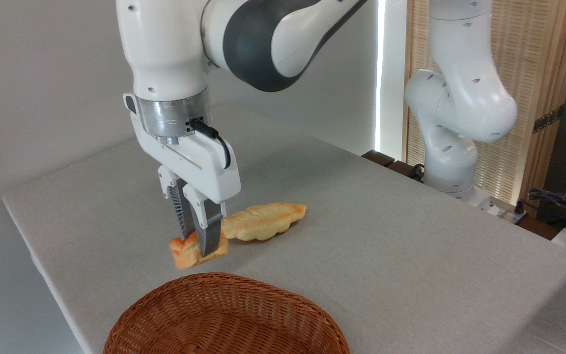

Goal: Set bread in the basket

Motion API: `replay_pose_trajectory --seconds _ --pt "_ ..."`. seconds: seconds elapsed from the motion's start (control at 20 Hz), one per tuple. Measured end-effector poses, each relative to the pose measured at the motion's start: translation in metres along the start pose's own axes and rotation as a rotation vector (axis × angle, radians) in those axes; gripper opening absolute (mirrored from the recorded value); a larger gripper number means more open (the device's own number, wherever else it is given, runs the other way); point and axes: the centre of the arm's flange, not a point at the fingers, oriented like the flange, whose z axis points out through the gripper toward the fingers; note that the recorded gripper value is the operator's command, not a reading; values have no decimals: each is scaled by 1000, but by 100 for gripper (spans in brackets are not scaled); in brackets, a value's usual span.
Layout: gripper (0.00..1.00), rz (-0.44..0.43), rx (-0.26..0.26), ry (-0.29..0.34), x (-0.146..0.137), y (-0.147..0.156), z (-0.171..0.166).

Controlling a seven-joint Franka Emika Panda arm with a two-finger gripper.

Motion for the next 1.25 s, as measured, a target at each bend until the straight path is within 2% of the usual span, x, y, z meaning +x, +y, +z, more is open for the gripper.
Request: replay_pose_trajectory --seconds 0.1,0.2,0.8,0.95,1.1,1.25 --pt "100 -24 39 34 -5 -15 -5" --pt "100 -43 54 42 -12 -25 -6" --pt "100 -44 57 45 -12 -26 -7" --pt "100 -34 65 59 -6 -22 -18" --pt "100 -20 36 38 -3 -12 -43" --pt "100 -42 -10 -5 -1 3 -47"
